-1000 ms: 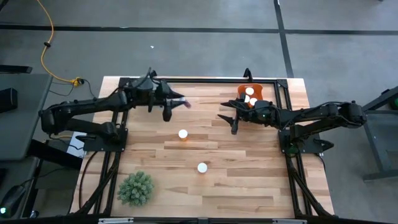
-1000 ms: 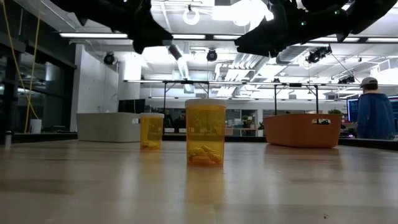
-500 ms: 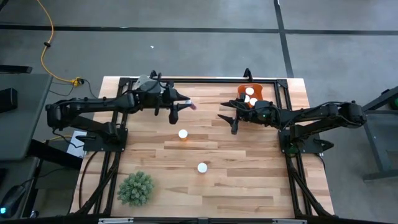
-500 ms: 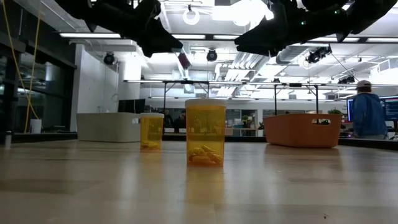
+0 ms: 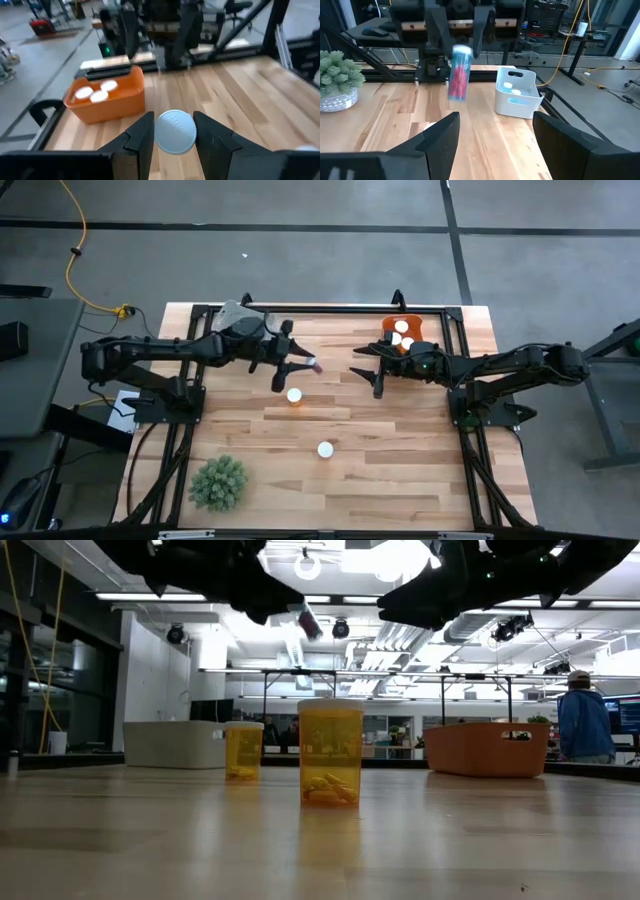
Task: Pick and place medicine bottles into bin by pill shape (circle, oval)
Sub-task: Put the blue capsule bottle into the orange bin
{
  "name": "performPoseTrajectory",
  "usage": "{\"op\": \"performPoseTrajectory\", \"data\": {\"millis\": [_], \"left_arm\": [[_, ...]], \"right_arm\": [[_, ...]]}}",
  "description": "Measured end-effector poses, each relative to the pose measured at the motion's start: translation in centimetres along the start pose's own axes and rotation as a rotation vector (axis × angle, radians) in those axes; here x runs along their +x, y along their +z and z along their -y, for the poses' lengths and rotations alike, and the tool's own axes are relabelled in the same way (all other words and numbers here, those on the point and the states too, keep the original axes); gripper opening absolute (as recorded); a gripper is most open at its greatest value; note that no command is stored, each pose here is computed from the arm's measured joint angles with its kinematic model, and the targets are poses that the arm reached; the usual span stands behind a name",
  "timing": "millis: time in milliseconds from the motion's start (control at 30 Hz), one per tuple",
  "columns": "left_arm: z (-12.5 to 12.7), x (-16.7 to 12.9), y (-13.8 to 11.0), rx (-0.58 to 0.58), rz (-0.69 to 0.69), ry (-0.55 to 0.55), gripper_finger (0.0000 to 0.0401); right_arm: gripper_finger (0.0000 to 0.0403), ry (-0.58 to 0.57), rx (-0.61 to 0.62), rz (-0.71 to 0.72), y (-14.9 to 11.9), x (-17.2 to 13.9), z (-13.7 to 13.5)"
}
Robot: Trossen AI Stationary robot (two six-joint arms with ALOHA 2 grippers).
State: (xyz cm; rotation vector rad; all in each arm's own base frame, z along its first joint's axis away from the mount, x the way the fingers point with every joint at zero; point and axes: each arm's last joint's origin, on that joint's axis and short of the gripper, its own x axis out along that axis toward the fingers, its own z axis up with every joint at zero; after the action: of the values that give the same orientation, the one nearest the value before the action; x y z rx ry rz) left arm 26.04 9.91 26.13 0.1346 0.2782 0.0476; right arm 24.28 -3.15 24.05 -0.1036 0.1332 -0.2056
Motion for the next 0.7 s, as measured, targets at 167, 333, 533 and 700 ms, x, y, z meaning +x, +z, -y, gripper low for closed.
{"op": "performPoseTrajectory", "data": {"millis": [167,333,533,700], "left_arm": [[0.5,1.2,-0.5,0.013,-0.009,-0.024,0.0115],[0.5,1.4,-0.8,0.002,-0.017,-0.024,0.0115],[0.5,1.4,-0.8,-0.014,-0.017,-0.026,0.0115],[0.5,1.4,-0.8,-0.02,-0.019,-0.025,0.0115]], "right_arm": [[0.0245,0.001,0.0,0.0,0.0,0.0,0.0],[0.0245,0.001,0.0,0.0,0.0,0.0,0.0],[0.0245,0.001,0.0,0.0,0.0,0.0,0.0],[0.0245,0.0,0.001,0.0,0.0,0.0,0.0]]}}
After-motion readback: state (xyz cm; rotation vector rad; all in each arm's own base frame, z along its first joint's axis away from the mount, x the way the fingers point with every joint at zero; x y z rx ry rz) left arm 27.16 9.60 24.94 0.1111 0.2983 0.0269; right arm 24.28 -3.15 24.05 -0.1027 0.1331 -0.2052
